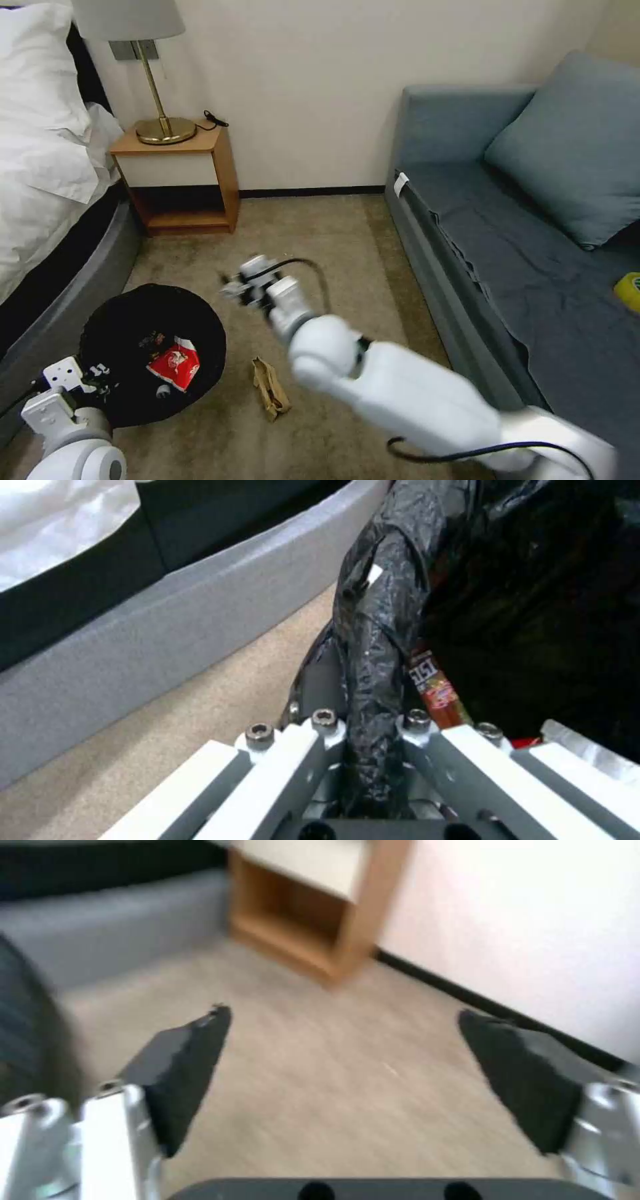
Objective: Pick up the trash bin, then pick up the garbage on the floor and place it into the trash bin.
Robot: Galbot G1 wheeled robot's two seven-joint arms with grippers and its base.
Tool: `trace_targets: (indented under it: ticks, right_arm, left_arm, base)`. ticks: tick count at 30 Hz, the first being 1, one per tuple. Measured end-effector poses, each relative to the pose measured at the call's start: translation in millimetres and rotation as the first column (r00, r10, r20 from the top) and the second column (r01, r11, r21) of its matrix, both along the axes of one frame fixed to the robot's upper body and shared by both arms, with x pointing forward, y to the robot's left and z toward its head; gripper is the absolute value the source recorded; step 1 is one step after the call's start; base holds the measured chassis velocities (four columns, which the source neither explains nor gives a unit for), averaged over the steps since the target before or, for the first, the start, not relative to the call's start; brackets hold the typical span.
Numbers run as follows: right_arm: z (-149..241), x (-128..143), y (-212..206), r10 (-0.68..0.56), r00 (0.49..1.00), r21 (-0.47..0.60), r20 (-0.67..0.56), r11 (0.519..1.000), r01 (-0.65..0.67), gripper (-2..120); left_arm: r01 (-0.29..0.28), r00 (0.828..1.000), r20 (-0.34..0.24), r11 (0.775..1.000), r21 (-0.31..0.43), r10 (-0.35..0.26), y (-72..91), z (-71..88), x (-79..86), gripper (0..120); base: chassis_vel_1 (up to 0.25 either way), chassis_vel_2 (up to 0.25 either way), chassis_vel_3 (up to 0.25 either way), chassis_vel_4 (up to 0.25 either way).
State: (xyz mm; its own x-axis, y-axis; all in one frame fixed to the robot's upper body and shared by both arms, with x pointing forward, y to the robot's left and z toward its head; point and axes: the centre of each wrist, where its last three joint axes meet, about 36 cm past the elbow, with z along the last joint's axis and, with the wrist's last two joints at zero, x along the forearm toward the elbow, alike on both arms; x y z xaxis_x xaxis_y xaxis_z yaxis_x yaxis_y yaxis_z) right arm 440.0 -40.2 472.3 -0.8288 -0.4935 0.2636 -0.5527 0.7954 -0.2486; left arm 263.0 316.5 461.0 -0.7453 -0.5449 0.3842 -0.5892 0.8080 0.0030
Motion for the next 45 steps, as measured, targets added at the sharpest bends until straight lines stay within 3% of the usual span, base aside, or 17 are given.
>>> trace_targets:
  ticks: [1, 4, 6, 10, 11, 14, 22, 28, 45]
  right_arm:
    - [0.0, 0.0, 0.0, 0.0, 1.0, 0.0, 0.0, 1.0, 0.0, 92]
    - [-28.8, 2.9, -27.7, -0.006, 0.997, -0.145, -0.076, 0.989, -0.005, 99]
    - [-34.8, 1.3, -28.8, 0.003, 0.993, -0.165, -0.118, 0.986, -0.022, 99]
    - [-57.7, -4.2, -9.5, 0.043, 0.938, -0.161, -0.345, 0.981, -0.104, 100]
    - [-57.7, -4.2, -9.5, 0.043, 0.938, -0.161, -0.345, 0.981, -0.104, 100]
    - [-81.1, -3.9, 22.7, 0.077, 0.892, -0.159, -0.445, 0.974, -0.164, 100]
    - [-130.5, -13.1, 61.9, 0.1, 0.856, -0.262, -0.507, 0.928, -0.263, 100]
    - [-174.4, -28.3, 75.9, 0.109, 0.858, -0.344, -0.501, 0.885, -0.313, 100]
    - [-234.2, -38.4, 79.2, 0.09, 0.872, -0.412, -0.481, 0.855, -0.316, 96]
  left_arm:
    - [0.0, 1.0, 0.0, 1.0, 0.0, 0.0, 0.0, 0.0, 0.0, 2]
    - [0.001, 1.0, 0.003, 1.0, 0.001, -0.001, 0.3, 0.9, 0.4, 2]
    - [0.001, 1.0, 0.004, 1.0, 0.001, -0.001, 0.0, 1.0, 0.5, 2]
    - [0.004, 1.0, 0.004, 1.0, -0.003, -0.004, -1.9, 0.3, 0.7, 2]
    - [0.004, 1.0, 0.004, 1.0, -0.003, -0.004, -1.9, 0.3, 0.7, 2]
    - [0.003, 1.0, 0.005, 1.0, -0.003, -0.003, -2.8, 0.1, -0.4, 2]
    - [-0.002, 1.0, 0.011, 1.0, -0.001, 0.002, -1.9, 2.2, -2.2, 2]
    - [-0.016, 1.0, 0.012, 1.0, 0.0, 0.016, 3.1, -0.9, -3.3, 2]
    - [-0.021, 1.0, 0.009, 1.0, 0.002, 0.021, 5.7, -6.5, 0.8, 2]
  base:
    - [0.0, 0.0, 0.0, 0.0]
    - [0.0, 0.0, 0.0, 0.0]
    - [0.0, 0.0, 0.0, 0.0]
    - [0.0, 0.0, 0.0, 0.0]
    - [0.0, 0.0, 0.0, 0.0]
    - [0.0, 0.0, 0.0, 0.0]
    - [0.0, 0.0, 0.0, 0.0]
    - [0.0, 0.0, 0.0, 0.0]
    - [0.0, 0.0, 0.0, 0.0]
